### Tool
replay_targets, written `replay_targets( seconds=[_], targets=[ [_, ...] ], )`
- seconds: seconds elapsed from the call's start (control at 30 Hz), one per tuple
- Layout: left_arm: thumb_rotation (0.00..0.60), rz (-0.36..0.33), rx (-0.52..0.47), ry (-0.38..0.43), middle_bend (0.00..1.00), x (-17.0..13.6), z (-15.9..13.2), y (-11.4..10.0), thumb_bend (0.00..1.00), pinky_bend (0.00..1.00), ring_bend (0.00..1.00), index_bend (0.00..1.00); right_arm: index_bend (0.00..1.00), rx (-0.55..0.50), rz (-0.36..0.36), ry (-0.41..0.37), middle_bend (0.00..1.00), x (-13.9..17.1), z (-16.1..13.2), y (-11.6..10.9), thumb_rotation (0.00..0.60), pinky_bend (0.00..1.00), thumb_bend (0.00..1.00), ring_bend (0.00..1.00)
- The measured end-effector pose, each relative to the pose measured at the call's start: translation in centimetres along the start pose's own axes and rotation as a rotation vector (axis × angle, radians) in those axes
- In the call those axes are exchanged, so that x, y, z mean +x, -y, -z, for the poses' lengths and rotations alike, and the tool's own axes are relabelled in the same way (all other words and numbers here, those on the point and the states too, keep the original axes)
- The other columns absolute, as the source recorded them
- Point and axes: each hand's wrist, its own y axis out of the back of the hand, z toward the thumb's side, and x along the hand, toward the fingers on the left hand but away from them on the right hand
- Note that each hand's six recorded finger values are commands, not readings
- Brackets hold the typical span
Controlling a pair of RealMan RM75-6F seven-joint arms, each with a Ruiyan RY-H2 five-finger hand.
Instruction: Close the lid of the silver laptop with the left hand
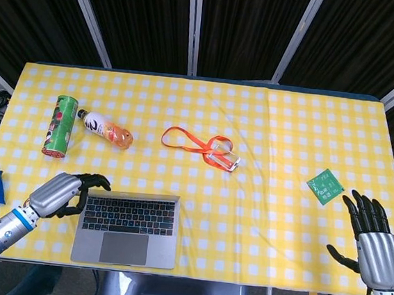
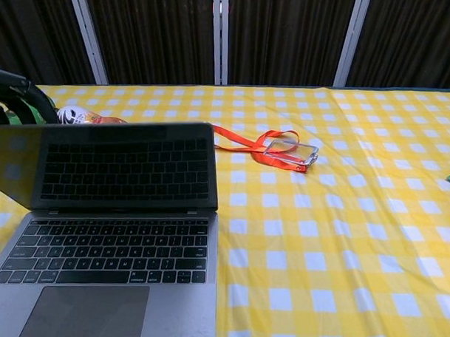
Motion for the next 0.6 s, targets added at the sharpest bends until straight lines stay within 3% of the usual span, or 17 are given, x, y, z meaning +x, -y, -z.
replay_targets(
  seconds=[0.6],
  targets=[
    [0.600, 0.185, -0.008, 0.042, 0.22, -0.3, -0.7, 7.2, 1.00, 0.40, 0.27, 0.28, 0.00, -0.010, 0.007, 0.006, 0.00, 0.0, 0.3, -0.4, 0.600, 0.00, 0.00, 0.00]
  ],
)
